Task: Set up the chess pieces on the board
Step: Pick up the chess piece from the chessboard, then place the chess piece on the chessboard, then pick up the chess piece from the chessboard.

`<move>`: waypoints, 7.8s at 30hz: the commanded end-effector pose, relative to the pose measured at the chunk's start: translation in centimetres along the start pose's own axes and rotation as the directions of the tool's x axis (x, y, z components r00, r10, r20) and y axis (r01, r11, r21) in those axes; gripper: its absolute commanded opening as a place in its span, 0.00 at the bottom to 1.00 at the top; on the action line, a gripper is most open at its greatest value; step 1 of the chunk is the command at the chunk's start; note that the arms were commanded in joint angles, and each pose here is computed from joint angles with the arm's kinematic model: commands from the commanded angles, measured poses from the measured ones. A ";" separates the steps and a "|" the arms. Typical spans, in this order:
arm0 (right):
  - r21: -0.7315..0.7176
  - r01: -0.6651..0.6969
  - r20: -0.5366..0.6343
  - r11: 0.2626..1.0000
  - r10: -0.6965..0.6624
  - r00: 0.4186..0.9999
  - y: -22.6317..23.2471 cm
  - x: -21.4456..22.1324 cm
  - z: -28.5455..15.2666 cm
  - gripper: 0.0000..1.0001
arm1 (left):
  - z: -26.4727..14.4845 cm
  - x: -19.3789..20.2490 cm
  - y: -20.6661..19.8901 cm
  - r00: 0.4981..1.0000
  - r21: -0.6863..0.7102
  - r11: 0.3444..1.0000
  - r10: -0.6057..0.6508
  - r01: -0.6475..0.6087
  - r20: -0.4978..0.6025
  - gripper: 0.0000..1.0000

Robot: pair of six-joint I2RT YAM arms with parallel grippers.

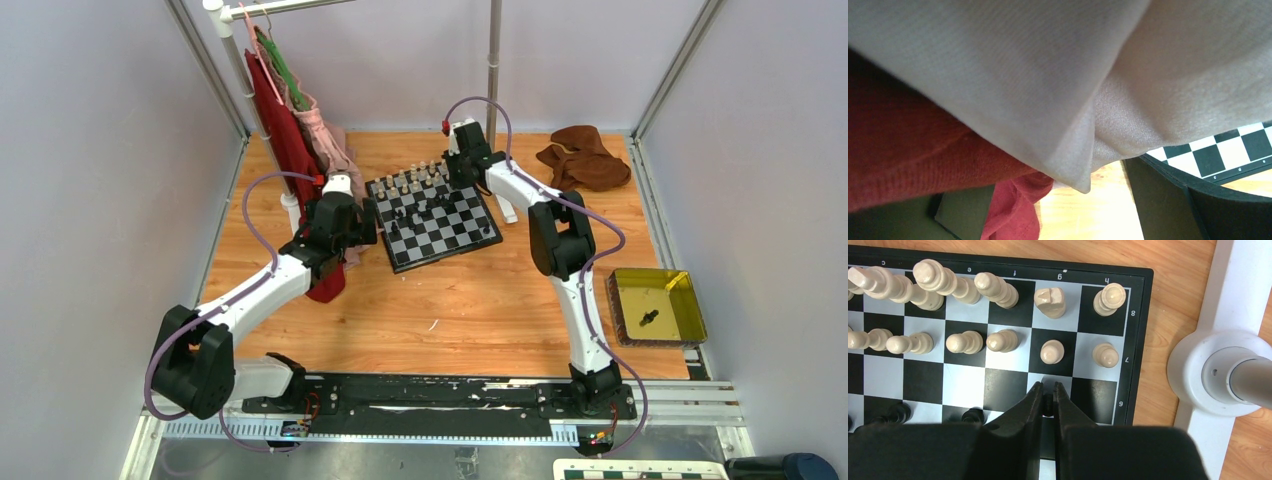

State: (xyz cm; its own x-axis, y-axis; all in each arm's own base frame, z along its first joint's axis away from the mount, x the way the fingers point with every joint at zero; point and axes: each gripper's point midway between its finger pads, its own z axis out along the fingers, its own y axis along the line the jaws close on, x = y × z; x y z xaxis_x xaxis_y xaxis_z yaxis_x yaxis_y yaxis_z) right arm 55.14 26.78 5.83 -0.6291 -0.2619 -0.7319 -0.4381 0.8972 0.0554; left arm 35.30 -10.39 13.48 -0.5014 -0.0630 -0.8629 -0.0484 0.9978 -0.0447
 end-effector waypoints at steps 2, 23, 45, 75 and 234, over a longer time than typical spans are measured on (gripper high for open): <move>0.003 0.008 0.019 1.000 -0.008 1.000 -0.3 -1.2 -1.5 0.00 | -0.3 -1.1 0.2 0.999 0.006 1.000 -0.028 0.028 0.028 1.00; 0.114 0.033 0.024 0.993 -0.036 0.999 0.1 0.2 -10.0 0.00 | -3.8 -2.2 0.6 0.996 0.042 0.996 -0.083 0.082 0.036 1.00; 0.182 0.044 0.070 0.982 -0.058 0.996 -0.7 6.0 -10.4 0.00 | -4.3 -1.2 0.7 0.990 0.061 0.989 -0.136 0.134 0.035 1.00; 0.179 0.008 -0.010 0.984 -0.006 1.000 -1.7 9.5 -8.6 0.00 | -4.5 -0.4 1.0 0.989 0.045 0.988 -0.149 0.148 0.014 1.00; -0.015 0.083 -0.056 0.996 -0.084 0.995 3.3 4.0 -4.9 0.17 | -1.4 -0.4 -0.1 0.995 0.035 0.994 -0.103 0.104 -0.007 1.00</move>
State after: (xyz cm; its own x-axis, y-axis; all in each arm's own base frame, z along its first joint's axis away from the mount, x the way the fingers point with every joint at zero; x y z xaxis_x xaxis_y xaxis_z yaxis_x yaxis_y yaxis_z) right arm 48.69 26.84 5.40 -0.6401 -0.3140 -0.7012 -0.4795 0.8763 0.0454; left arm 33.60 -10.65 13.50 -0.5261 -0.1615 -0.8350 -0.0713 0.9867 -0.1459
